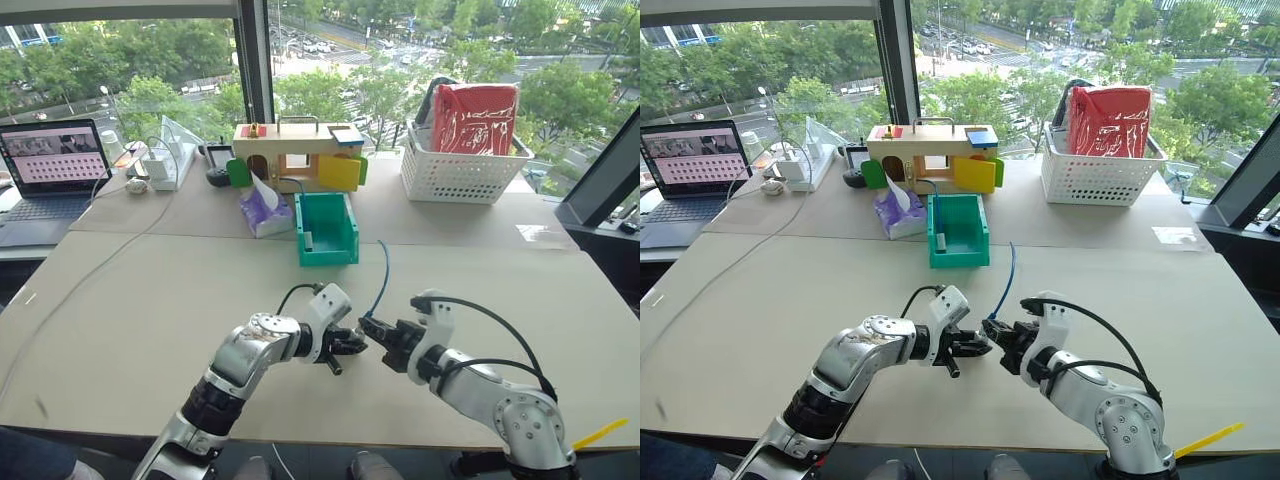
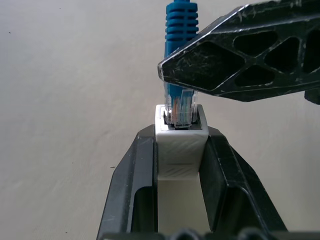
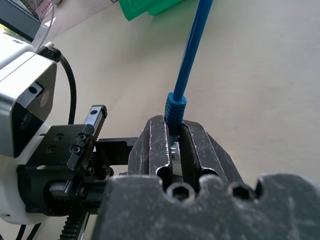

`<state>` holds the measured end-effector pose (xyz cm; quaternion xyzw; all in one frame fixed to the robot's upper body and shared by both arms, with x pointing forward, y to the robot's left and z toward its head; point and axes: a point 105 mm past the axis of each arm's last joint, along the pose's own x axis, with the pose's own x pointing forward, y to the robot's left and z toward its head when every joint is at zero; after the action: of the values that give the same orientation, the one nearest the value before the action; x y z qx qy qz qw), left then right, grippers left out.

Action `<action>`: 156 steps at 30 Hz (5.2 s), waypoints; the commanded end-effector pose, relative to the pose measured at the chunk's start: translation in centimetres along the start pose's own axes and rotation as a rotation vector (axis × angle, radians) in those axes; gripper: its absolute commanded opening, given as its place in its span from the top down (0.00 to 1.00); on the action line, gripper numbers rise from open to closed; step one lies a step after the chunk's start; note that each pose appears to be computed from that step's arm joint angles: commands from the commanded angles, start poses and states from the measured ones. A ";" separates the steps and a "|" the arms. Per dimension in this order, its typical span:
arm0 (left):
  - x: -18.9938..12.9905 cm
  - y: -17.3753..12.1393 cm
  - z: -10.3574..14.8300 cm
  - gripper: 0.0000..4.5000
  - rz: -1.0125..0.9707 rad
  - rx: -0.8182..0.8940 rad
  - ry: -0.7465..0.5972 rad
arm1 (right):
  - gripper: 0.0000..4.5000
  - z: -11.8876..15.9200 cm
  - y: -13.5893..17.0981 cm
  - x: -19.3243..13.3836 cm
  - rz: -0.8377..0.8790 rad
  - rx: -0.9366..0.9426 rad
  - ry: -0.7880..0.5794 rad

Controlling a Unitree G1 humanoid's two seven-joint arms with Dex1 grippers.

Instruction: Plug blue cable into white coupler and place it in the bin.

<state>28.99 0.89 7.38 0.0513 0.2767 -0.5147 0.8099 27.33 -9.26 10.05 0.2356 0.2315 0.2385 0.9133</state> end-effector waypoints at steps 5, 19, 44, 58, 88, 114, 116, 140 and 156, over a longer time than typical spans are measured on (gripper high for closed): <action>0.3 -0.1 -1.3 0.86 0.023 -0.088 0.067 | 1.00 -2.5 -1.1 -0.1 -0.045 -0.043 0.129; 0.6 -0.5 -1.5 0.86 0.011 -0.092 0.082 | 1.00 -3.9 -0.6 -0.2 0.033 -0.112 0.266; 0.7 -1.0 -1.9 0.86 0.015 -0.083 0.114 | 1.00 -4.7 -1.8 -0.7 -0.034 -0.183 0.300; 0.4 -1.0 -2.4 0.86 0.032 -0.117 0.117 | 1.00 -6.1 -3.5 -0.8 -0.117 -0.058 0.290; 0.0 -0.9 -2.7 0.86 0.030 -0.120 0.138 | 1.00 -6.8 -3.7 -2.2 -0.151 -0.097 0.275; -0.2 -0.4 -2.7 0.86 0.034 -0.120 0.151 | 1.00 -5.9 -3.6 -2.9 -0.181 0.068 0.135; -0.2 -0.5 -2.8 0.86 0.033 -0.118 0.153 | 1.00 -5.5 -3.3 -3.0 -0.168 0.127 0.104; -0.7 2.4 1.4 0.86 0.016 0.272 -0.313 | 1.00 6.2 -1.5 -3.4 -0.076 0.417 -0.494; 2.6 0.2 1.9 0.86 -0.033 0.183 -0.318 | 1.00 3.5 -0.8 -1.2 -0.060 0.353 -0.370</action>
<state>30.74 -1.38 7.45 0.0455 0.0907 -0.5549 0.8257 28.60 -11.70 12.13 0.4256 0.1237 0.1079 0.8899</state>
